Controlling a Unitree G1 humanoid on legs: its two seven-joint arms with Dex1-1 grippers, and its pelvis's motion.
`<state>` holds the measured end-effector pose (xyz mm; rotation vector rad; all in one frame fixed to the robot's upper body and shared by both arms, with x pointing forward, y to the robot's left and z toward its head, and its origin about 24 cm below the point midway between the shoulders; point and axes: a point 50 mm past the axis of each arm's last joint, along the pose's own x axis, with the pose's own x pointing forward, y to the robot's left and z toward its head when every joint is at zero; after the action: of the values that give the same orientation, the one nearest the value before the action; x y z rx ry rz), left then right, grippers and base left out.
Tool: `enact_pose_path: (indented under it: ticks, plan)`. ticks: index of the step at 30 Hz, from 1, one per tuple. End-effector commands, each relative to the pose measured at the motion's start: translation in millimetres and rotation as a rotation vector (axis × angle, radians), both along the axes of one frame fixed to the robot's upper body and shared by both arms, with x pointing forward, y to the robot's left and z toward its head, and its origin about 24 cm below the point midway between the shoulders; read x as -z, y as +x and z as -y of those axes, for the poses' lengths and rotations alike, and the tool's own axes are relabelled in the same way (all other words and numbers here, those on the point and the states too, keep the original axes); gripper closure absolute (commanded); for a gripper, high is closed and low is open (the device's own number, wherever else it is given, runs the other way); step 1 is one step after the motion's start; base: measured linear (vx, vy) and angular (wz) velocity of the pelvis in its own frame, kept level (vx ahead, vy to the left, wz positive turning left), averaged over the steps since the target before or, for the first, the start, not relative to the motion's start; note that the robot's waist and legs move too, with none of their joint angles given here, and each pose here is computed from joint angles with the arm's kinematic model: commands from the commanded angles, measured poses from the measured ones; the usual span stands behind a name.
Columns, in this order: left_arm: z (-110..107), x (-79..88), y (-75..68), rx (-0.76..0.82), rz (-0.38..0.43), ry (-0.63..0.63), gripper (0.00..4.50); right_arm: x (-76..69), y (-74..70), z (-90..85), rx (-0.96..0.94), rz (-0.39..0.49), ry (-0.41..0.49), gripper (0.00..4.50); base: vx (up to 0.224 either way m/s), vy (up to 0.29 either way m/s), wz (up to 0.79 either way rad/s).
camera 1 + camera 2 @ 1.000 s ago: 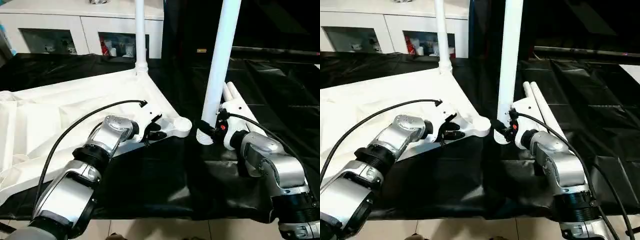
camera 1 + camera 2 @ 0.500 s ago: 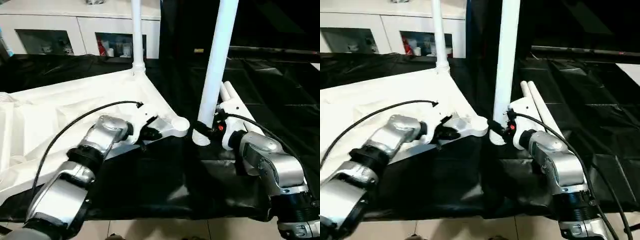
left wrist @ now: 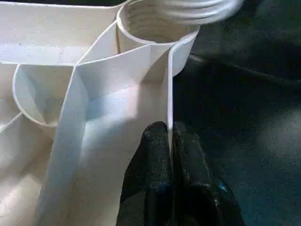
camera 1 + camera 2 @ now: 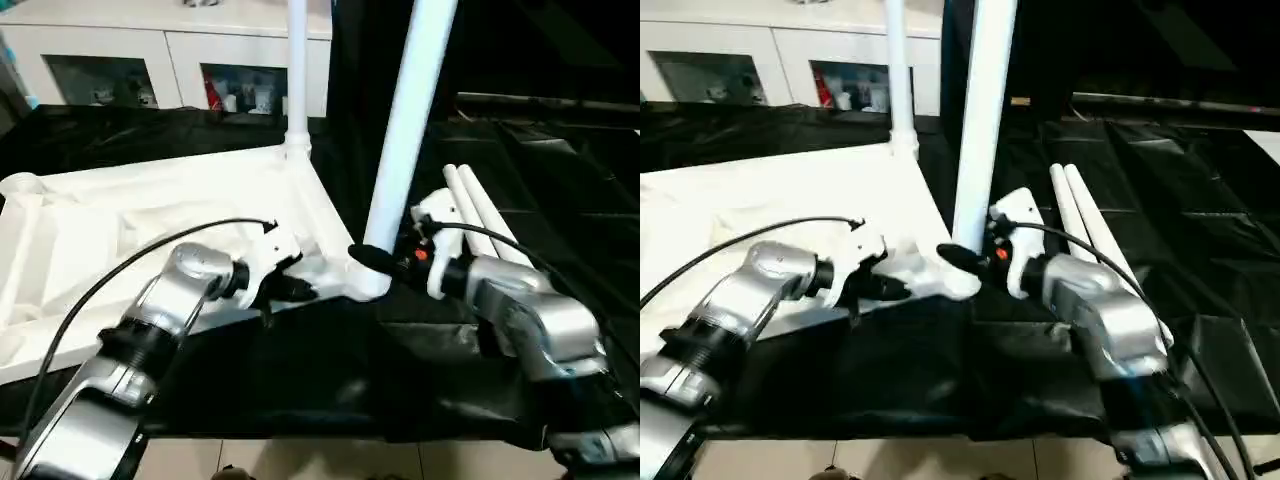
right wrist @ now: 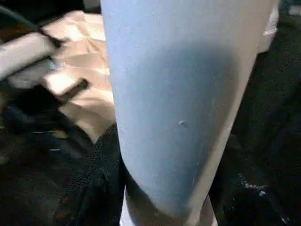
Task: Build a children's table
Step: Insert table leg to table base
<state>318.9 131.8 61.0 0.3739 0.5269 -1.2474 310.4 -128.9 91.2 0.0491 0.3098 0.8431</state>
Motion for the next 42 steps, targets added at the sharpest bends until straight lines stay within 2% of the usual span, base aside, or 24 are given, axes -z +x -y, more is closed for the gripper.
enact_pose_path:
  ticks: [1,5,8,13,18,22,27,32,36,37,42]
  plan:
    - [10.1,-6.7,-4.9,0.062,-0.009,-0.062,4.5,-4.7,4.3,0.3,0.007,0.026,-0.011,2.6,0.0,0.0,0.0]
    - [9.5,-7.9,-8.3,0.063,-0.002,-0.07,4.5,-0.7,4.6,2.6,-0.004,0.002,-0.04,2.6,0.0,0.0,0.0]
    - [9.6,-8.7,-8.1,0.057,0.007,-0.074,4.5,2.2,5.6,3.2,0.003,-0.016,-0.022,2.6,0.0,0.0,0.0]
    - [9.3,-9.5,-8.0,0.041,0.009,-0.079,4.5,8.2,6.0,-1.7,-0.005,-0.07,0.055,2.6,0.0,0.0,0.0]
    - [9.7,-9.3,-7.4,0.035,0.009,-0.075,4.5,14.3,3.6,-3.6,-0.03,-0.123,0.069,2.6,0.0,0.0,0.0]
    - [9.5,-9.2,-6.1,0.028,0.014,-0.069,4.5,16.3,4.6,-3.7,-0.02,-0.114,0.064,2.6,0.0,0.0,0.0]
    - [9.3,-9.8,-6.1,0.021,0.016,-0.072,4.5,20.7,6.6,-0.5,0.025,-0.119,0.111,2.6,0.0,0.0,0.0]
    - [8.0,-11.1,-3.2,0.001,0.028,-0.07,4.5,37.6,-2.4,7.6,0.093,-0.162,0.216,2.6,0.0,0.0,0.0]
    - [7.3,-12.2,-1.8,-0.006,0.035,-0.069,4.5,46.1,-7.1,8.1,0.114,-0.17,0.235,2.6,0.0,0.0,0.0]
    - [6.9,-13.0,-0.3,-0.015,0.044,-0.067,4.5,52.5,-9.9,8.5,0.138,-0.163,0.245,2.6,0.0,0.0,0.0]
    - [7.2,-14.2,2.1,-0.023,0.055,-0.065,4.5,63.7,-15.7,8.8,0.175,-0.114,0.217,2.6,0.0,0.0,0.0]
